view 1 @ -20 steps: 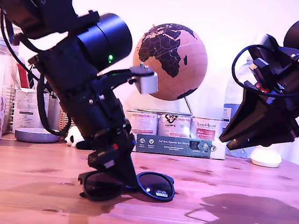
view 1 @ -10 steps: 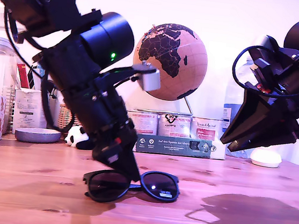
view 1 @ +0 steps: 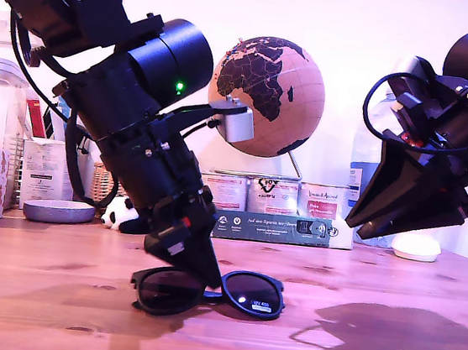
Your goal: Pick up the sunglasses and open them, then place them back on the table
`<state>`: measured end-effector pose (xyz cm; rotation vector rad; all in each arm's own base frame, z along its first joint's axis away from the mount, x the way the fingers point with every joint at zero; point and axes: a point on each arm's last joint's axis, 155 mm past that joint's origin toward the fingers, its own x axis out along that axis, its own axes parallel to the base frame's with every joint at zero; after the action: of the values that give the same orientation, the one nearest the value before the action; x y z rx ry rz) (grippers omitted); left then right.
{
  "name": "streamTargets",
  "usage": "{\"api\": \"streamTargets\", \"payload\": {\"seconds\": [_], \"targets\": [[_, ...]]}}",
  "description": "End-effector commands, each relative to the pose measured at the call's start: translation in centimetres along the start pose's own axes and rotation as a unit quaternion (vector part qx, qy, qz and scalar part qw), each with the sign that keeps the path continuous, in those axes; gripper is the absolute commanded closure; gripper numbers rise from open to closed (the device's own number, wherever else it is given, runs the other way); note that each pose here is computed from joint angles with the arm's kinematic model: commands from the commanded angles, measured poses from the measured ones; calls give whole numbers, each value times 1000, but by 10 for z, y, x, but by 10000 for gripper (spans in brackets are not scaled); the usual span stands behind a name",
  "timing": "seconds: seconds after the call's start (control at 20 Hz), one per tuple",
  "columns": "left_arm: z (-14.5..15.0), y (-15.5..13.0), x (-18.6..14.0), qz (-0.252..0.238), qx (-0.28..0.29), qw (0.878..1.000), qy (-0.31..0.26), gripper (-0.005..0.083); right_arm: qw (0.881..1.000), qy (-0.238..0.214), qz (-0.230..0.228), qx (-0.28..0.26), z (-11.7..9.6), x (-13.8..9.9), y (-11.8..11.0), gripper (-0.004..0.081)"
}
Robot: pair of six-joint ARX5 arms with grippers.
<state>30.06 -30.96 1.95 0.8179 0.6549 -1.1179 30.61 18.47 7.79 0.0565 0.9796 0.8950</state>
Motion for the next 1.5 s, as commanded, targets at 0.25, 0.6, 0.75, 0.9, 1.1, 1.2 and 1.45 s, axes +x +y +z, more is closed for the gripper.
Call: {"api": "streamTargets", "payload": {"seconds": [0.25,0.6,0.75,0.9,1.1,1.2,1.45], "targets": [[-17,-12,10,-19,17,999,23,597,1000,4,2,0,-1,4,1,577],[-27,-12,17,-14,20,999,41,590,1000,5,3,0,-1,4,1,577],[-31,-12,20,-12,21,998,50,590,1000,8,3,1,-3,4,2,577],[-24,-11,19,-9,25,999,47,680,1000,8,3,2,-3,4,2,577],[-16,-12,17,-13,30,998,46,789,1000,8,0,1,-2,4,1,577],[-13,-14,17,-17,33,998,47,789,1000,6,0,0,-1,4,0,577],[-11,-19,13,-15,70,996,56,790,1000,-6,-3,23,12,0,1,577]]}}
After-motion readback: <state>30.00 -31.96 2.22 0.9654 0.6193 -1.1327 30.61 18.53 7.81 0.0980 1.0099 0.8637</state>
